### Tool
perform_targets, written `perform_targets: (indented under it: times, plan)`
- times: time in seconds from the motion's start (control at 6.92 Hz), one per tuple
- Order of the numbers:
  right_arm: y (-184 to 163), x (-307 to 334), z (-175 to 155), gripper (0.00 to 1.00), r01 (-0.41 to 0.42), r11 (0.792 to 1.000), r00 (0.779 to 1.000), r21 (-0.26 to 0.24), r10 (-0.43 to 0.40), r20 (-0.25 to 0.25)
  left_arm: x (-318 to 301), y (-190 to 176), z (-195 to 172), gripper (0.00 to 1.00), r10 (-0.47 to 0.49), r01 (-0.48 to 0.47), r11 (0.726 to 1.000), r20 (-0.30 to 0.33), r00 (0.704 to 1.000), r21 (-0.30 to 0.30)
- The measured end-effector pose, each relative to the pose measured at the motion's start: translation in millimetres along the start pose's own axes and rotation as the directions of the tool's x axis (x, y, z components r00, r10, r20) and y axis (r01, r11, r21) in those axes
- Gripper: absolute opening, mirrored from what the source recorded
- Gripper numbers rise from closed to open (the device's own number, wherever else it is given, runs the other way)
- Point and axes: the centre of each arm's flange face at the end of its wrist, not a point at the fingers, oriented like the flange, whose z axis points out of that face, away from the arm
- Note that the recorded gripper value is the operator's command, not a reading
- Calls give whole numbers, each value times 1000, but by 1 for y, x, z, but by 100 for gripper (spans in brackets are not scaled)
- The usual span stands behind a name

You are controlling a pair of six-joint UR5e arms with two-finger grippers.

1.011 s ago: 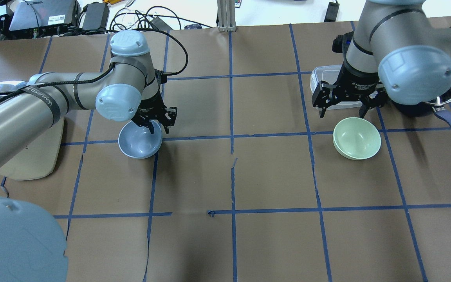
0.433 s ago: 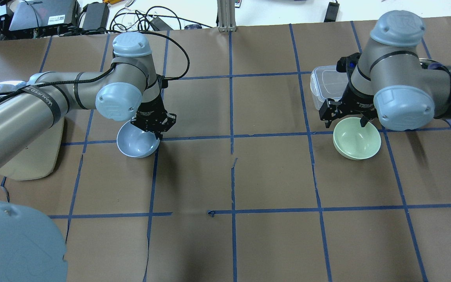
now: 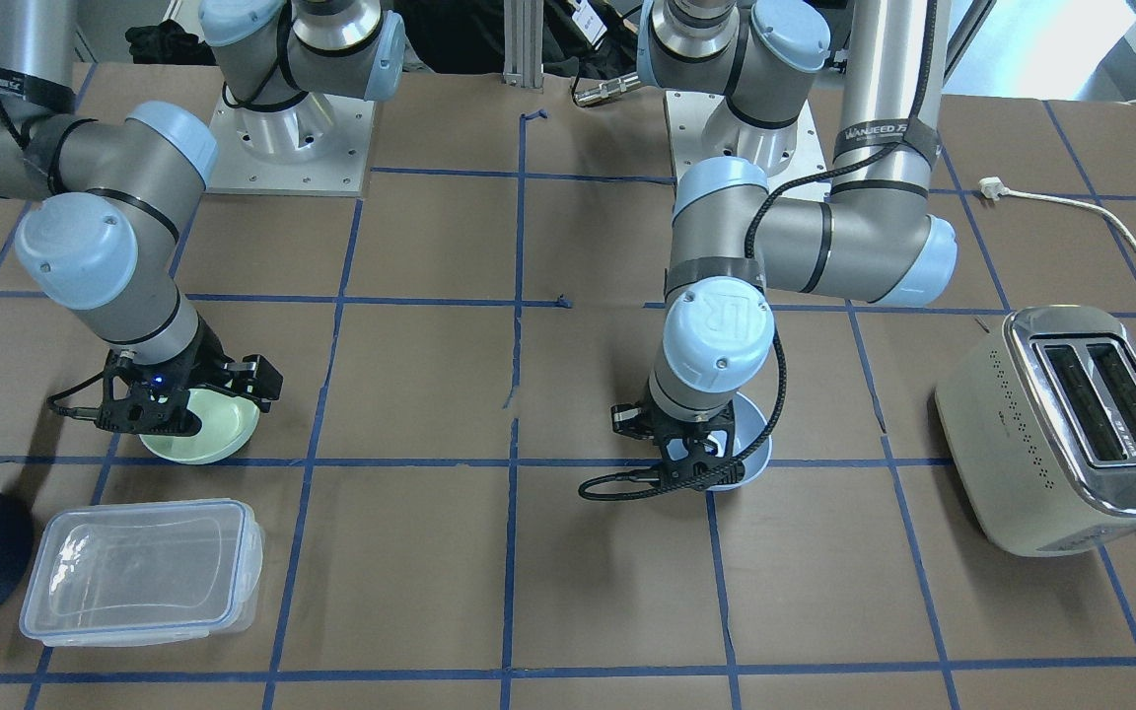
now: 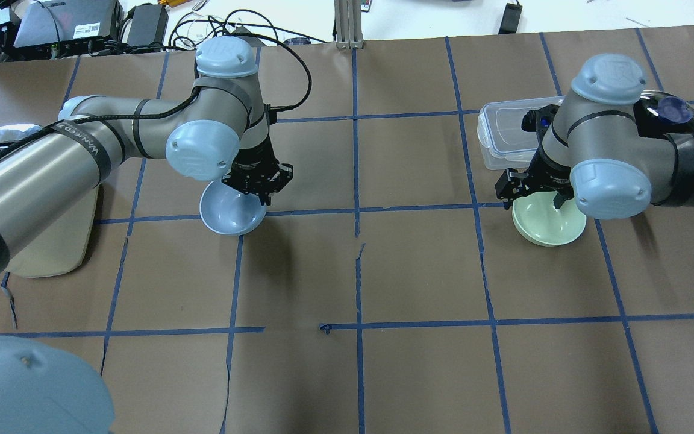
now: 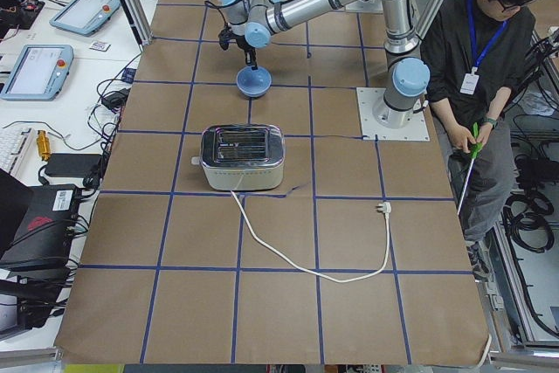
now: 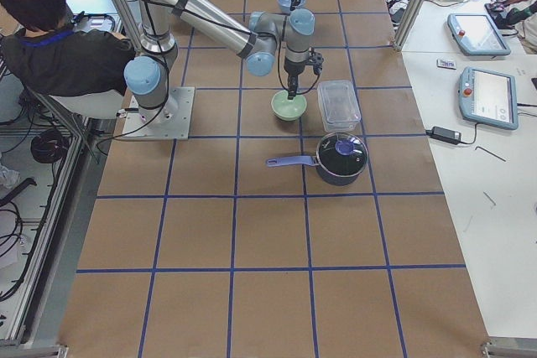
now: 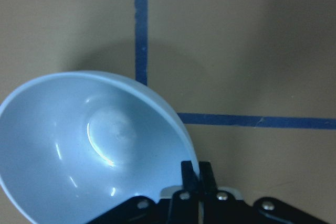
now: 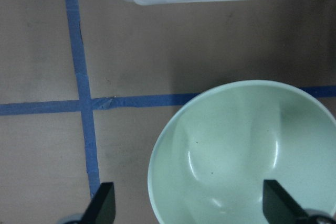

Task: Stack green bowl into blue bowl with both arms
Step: 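Lift the blue bowl with the left gripper and carry it toward the table center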

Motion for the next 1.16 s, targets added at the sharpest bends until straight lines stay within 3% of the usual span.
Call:
perform_targets:
  times: [0.29,0.58,0.72,0.87,1.01,1.16]
  plan:
    - [-1,0,8,100,-3,1000,1000,-7,3,4,77,3,-25,0,-66,70,996,-66,996,58]
    - [-3,-1,20,100,6,1000,1000,-26,-6,5,144,16,-25,0,-51,60,994,-93,994,90]
    - [-4,-1,27,94,7,999,1000,-39,-7,7,166,23,-17,0,-35,44,994,-94,995,99]
    - [-5,0,34,59,7,999,1000,-52,-7,9,178,24,-9,0,-27,39,993,-102,994,114]
    - [-6,0,40,15,8,998,1000,-63,-7,11,186,23,-1,1,-18,31,992,-104,994,124]
    - [-7,0,43,0,9,997,1000,-71,-8,12,190,23,6,99,-10,22,992,-103,995,123]
